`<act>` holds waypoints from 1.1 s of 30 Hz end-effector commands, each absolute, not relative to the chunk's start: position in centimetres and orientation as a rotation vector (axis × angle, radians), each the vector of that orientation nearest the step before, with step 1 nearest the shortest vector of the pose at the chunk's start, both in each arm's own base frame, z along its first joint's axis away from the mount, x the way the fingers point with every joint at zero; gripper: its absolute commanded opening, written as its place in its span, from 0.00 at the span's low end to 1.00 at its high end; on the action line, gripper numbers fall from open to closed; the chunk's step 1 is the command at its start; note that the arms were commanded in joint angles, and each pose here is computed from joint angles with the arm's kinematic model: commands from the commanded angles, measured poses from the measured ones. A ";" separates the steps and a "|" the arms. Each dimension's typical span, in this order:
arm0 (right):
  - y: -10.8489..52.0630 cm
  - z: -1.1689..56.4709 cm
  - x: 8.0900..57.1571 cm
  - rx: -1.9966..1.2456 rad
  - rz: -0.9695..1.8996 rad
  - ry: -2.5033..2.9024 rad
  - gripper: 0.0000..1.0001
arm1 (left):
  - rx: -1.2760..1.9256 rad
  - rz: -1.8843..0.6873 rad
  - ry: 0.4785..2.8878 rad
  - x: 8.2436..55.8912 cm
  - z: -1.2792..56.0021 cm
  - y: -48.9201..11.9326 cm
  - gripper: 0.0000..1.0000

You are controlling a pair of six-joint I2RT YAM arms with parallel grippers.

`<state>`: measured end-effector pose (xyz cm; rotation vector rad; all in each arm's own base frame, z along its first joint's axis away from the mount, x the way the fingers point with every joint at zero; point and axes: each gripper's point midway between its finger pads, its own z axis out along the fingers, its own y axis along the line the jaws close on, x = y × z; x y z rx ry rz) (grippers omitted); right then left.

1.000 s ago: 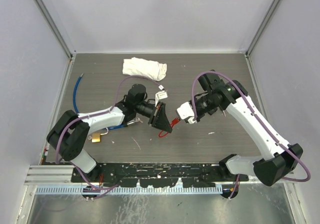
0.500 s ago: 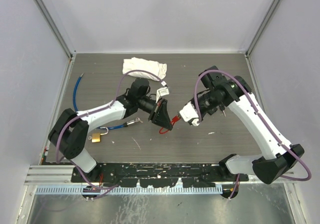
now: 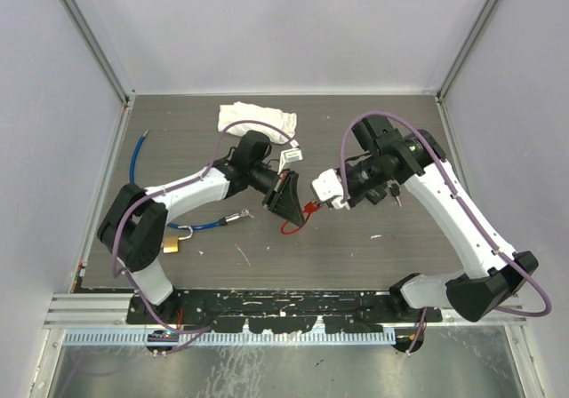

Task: Lock with the key
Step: Lock the lock.

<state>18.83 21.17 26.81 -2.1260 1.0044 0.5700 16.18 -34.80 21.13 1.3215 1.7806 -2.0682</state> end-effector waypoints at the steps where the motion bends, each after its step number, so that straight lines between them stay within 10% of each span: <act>1: 20.8 29.2 16.5 -1.954 0.774 1.310 0.01 | 1.215 -2.147 1.933 16.9 20.3 -33.5 0.00; 33: 20.0 28.6 12.6 -2.145 0.618 1.001 0.01 | 1.144 -2.323 1.958 19.2 21.7 -33.7 0.00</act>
